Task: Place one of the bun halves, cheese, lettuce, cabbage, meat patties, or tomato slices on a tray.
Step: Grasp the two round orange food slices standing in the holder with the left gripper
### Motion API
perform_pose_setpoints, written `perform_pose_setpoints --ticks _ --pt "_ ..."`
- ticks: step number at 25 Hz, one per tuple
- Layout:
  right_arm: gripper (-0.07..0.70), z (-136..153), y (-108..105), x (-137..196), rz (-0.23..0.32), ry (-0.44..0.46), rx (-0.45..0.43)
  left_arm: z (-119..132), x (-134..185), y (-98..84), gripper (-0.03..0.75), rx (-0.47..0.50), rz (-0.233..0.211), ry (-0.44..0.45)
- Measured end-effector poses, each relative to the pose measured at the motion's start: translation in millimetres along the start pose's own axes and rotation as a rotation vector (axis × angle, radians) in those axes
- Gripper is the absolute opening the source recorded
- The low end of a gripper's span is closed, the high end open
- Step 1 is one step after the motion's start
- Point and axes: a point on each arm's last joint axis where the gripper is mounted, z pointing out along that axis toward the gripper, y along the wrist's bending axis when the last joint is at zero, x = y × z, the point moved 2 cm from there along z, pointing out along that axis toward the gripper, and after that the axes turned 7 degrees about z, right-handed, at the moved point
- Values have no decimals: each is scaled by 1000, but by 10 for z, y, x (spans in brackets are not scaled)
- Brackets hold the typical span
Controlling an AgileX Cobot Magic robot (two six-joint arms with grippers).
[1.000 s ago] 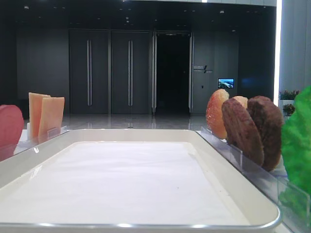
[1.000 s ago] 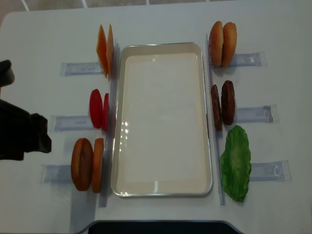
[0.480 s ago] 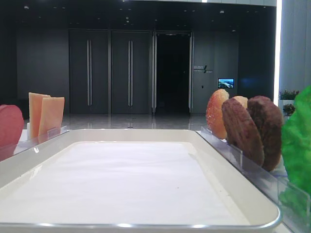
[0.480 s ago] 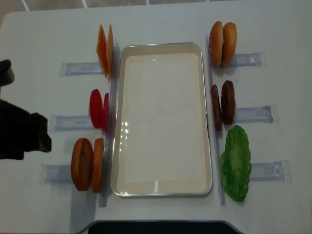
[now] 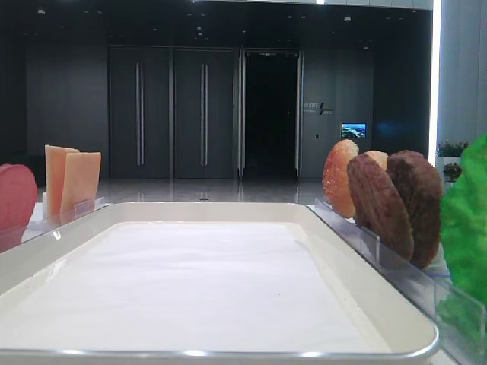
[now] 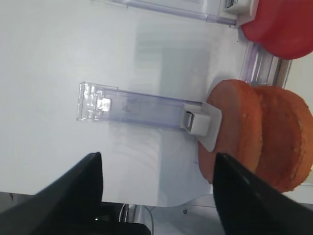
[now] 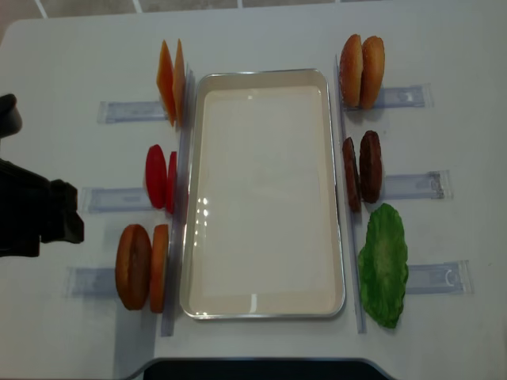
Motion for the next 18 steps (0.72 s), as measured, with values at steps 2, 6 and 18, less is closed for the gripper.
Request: perform_pose_setpoints --ticks 2,6,18 --pt "514 0 0 0 0 0 0 0 -4 0 535 0 0 -3" --pt "514 0 0 0 0 0 0 0 -9 -1 535 1 -1 -8" --pt "514 0 0 0 0 0 0 74 -73 -24 535 7 -1 -6"
